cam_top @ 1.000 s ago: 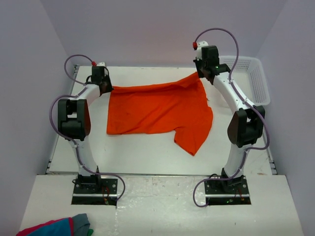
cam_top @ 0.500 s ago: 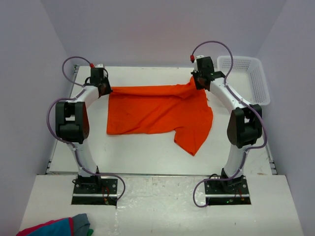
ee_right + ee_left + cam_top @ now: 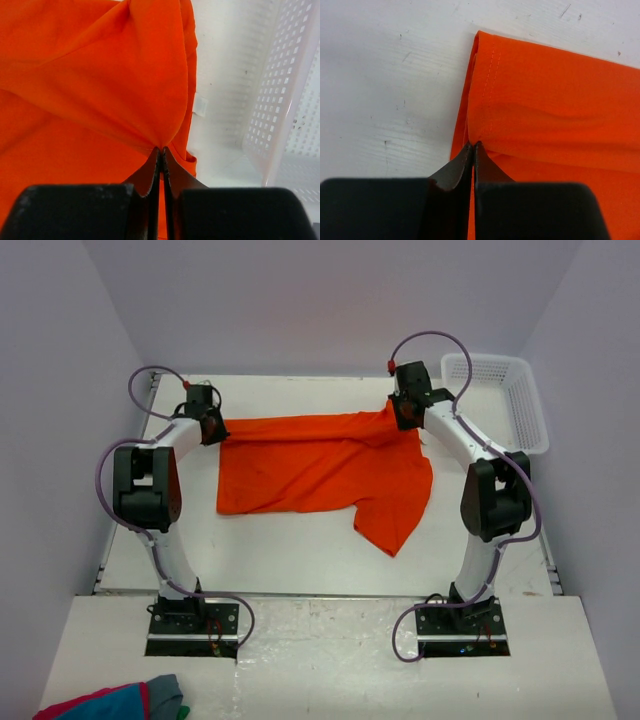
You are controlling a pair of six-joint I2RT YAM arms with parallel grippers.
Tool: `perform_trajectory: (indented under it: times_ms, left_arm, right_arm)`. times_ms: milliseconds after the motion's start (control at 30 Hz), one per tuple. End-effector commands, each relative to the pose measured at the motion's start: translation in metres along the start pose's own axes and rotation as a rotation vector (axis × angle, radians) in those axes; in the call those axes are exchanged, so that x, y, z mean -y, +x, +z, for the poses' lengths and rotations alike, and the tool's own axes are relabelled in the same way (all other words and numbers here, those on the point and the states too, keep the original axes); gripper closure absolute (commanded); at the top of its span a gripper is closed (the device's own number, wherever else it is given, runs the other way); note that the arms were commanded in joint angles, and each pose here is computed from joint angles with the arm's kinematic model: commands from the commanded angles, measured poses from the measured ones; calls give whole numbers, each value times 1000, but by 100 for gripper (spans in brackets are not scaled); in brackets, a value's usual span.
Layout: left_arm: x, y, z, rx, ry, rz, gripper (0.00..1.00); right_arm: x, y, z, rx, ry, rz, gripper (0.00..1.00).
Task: Fold and stack the t-shirts
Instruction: Fold the flattened tshirt in 1/3 of the way
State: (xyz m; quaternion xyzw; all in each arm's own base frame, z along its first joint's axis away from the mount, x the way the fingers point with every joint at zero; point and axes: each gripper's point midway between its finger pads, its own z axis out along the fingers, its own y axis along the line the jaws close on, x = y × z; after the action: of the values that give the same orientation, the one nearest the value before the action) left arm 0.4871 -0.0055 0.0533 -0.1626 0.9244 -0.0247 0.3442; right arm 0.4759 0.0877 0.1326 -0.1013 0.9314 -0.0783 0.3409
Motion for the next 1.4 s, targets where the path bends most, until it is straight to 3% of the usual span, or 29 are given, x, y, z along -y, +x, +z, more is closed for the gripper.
perform_trajectory:
  times_ms: [0,200,300,400,433,467,500,667,800,900,933,967,1000,1033,1133,1167,1200,1233,1367]
  left_arm:
    - [-1,-2,-6,9,-26,-14,100]
    - [-1,11,-5,-16,-54,-27,98]
    - [-1,21,-6,-29,-68,-40,87]
    - [-9,27,-10,-17,-117,-68,61]
    - [-12,27,-13,-6,-133,-82,49]
    - [-17,19,-23,34,-162,-112,44]
    - [-23,22,-27,43,-189,-126,40]
    - [-30,-28,-91,285,-290,-183,36]
    - [16,-65,-110,359,-157,-134,41]
    - [63,-73,-88,295,36,-61,53]
    - [82,-53,-61,192,123,-31,72]
    - [96,-64,-57,189,171,-20,89]
    - [105,-58,-47,152,207,-11,100]
    - [116,-43,-28,97,262,-3,100]
    - [129,-33,-9,68,312,1,100]
    - [130,-31,-5,59,328,-2,100]
    - [132,-29,-3,53,345,1,100]
    - [133,-27,3,45,359,2,100]
    - [128,-25,15,33,353,-2,100]
  right_arm:
    - [7,4,-13,-7,45,56,100]
    - [3,32,1,-87,67,81,100]
    - [-1,42,3,-98,64,91,100]
    - [-5,52,5,-116,65,98,96]
    - [-6,53,5,-117,67,97,89]
    - [-7,54,4,-112,62,94,80]
    - [-4,51,3,-98,76,99,57]
    - [1,0,-29,64,76,138,16]
    - [-6,-36,-28,91,35,131,10]
    - [-13,-54,-11,95,5,107,11]
    - [-16,-50,8,67,3,90,19]
    - [-12,-68,8,98,4,97,35]
    - [-10,-72,15,100,9,103,59]
    - [-9,-67,33,72,-4,108,100]
    - [-8,-84,37,81,-77,125,100]
    - [-5,-87,41,82,-70,124,66]
    - [1,-86,43,79,-52,123,47]
    - [4,-86,45,80,-52,110,35]
    - [22,-81,58,64,-43,131,31]
